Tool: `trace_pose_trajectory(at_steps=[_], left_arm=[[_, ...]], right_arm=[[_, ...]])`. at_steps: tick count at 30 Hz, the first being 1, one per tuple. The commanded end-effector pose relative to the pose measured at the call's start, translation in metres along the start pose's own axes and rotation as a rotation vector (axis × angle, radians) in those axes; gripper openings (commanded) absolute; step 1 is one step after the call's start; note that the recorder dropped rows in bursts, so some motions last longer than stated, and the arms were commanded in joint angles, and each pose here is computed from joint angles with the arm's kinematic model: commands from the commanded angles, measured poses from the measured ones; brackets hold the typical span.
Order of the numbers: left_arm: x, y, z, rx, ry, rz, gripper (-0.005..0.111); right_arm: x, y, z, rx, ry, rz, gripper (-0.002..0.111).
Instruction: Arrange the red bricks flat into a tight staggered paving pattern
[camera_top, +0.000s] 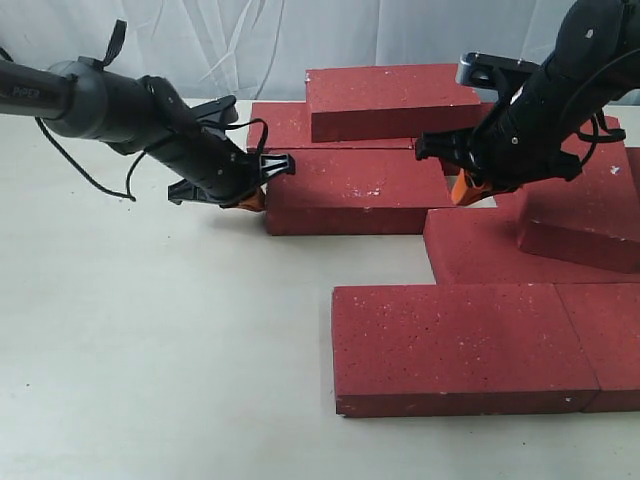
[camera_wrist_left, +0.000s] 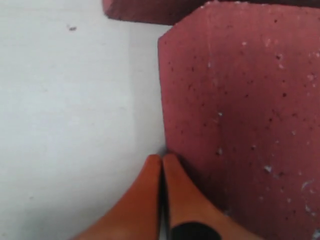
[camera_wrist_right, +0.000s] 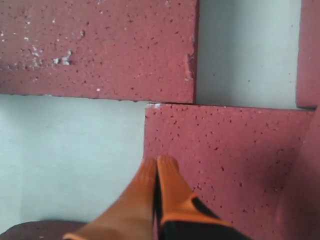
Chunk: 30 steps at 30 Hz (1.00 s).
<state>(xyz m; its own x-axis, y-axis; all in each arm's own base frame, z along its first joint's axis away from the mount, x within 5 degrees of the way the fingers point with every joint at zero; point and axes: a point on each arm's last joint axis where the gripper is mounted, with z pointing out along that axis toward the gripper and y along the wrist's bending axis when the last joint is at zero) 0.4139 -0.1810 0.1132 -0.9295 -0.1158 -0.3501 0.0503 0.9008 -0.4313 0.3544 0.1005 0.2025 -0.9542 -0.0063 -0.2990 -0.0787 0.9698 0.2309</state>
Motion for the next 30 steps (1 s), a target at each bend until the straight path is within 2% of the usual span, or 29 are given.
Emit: trace_pose_trajectory(at_steps=[1,8,13,23,30], left_arm=[[-0.004,-0.019,0.000,0.032,-0.044,0.010,0.000],[0.001,-0.030,0.006,0.050,-0.060,-0.002,0.000],[0.006,-0.035,0.019,0.071,-0.024,-0.027,0.000],[0.009,-0.064,0.029,0.114,-0.039,0.019,0.000],[0.008,-0.068,0.029,0.117,-0.064,0.023,0.000]], right_arm=[[0.000,-0.001,-0.004,0.001,-0.013,-0.010,-0.001],[0.001,-0.001,-0.004,0.007,0.006,-0.015,-0.001],[0.001,-0.001,-0.004,0.007,0.006,-0.015,-0.001],[0.001,-0.001,-0.004,0.007,-0.001,-0.015,-0.001],[0.001,-0.001,-0.004,0.007,-0.001,-0.015,-0.001]])
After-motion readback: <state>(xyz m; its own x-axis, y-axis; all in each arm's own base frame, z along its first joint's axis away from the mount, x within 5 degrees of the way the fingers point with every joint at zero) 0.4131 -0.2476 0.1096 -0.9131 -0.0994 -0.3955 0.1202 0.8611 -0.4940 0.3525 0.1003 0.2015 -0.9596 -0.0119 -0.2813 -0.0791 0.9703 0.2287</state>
